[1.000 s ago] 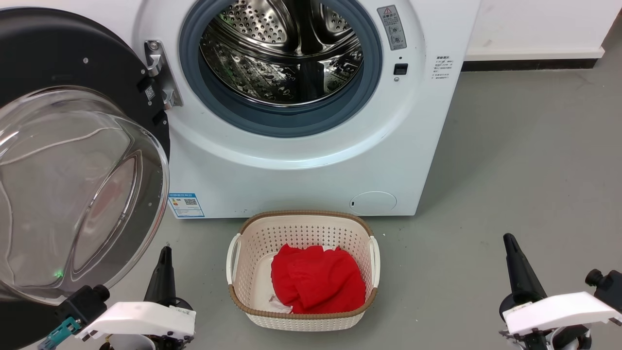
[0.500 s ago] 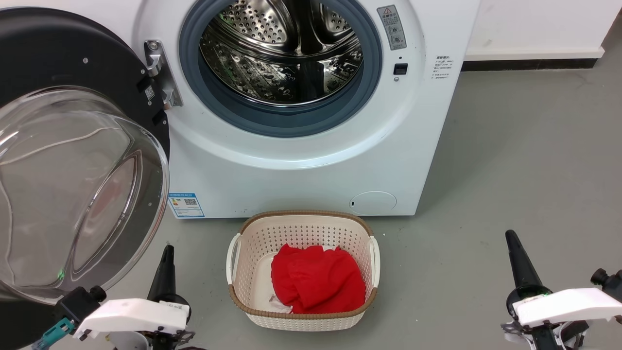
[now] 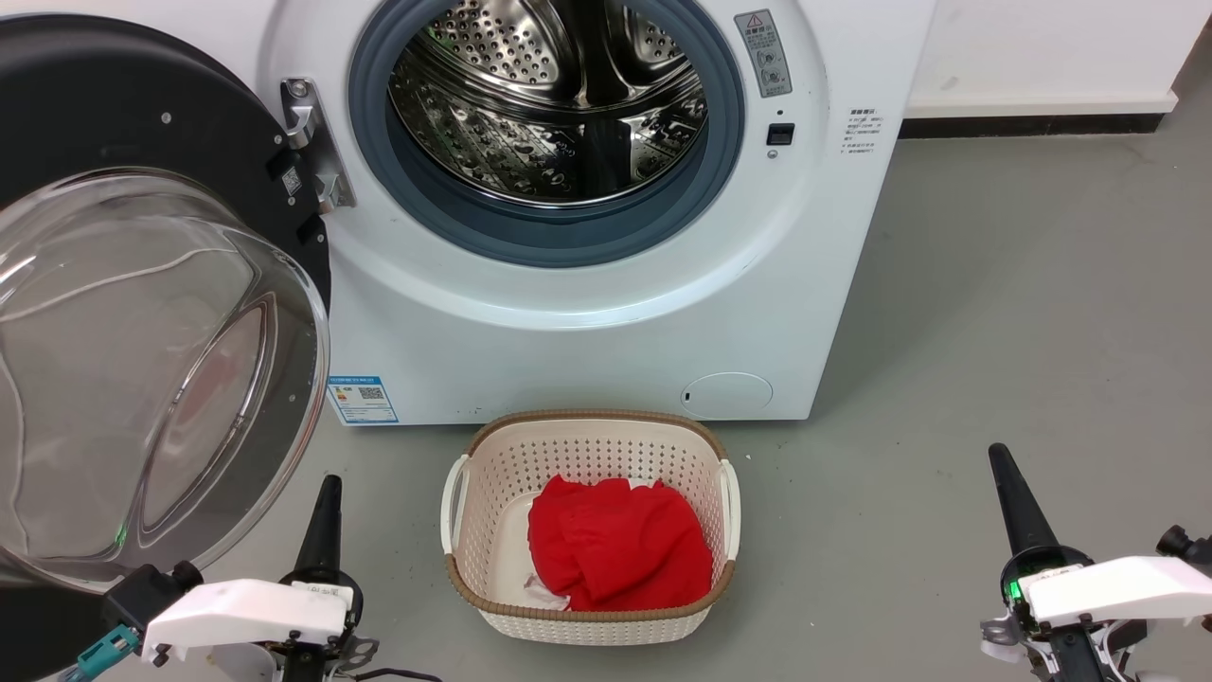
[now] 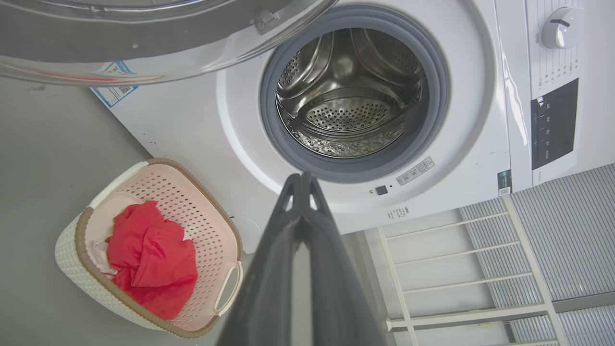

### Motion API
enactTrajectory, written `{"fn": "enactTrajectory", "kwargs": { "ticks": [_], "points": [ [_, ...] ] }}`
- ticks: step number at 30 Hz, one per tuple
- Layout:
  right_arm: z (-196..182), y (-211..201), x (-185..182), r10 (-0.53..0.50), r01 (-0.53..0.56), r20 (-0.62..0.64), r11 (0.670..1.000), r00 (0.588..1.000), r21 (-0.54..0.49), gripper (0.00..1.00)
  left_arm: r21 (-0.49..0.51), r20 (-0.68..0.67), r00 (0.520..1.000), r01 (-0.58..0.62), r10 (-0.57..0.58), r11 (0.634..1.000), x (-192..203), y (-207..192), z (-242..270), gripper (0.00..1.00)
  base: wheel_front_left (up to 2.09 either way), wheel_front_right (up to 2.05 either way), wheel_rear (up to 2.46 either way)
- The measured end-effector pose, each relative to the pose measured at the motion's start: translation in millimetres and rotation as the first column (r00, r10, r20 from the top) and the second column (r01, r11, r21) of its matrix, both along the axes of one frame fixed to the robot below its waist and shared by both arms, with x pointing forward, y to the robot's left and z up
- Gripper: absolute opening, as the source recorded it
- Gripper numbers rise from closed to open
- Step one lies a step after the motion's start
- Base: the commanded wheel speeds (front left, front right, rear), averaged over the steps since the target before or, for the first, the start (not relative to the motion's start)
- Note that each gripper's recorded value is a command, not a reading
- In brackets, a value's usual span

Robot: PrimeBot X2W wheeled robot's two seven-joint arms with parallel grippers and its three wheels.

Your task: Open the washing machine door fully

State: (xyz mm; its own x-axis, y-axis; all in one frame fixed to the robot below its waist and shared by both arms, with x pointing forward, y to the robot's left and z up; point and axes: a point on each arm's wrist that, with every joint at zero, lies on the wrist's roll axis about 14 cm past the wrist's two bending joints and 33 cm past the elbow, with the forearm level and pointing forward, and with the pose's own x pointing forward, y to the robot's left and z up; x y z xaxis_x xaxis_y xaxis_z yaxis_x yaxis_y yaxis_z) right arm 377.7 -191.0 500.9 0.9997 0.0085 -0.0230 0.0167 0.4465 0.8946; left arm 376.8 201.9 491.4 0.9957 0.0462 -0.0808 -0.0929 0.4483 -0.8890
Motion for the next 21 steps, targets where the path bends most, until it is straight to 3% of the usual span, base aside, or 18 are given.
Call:
{"fn": "enactTrajectory", "kwargs": {
  "ticks": [21],
  "points": [
    [-1.1,-3.9,2.9,-0.009,0.01,-0.007,0.981,1.0,0.195,0.0,-0.197,0.025,1.0,0.012,-0.007,0.98,4.3,-1.3,3.4,0.0,0.0,0.0,0.0]
  ]
}}
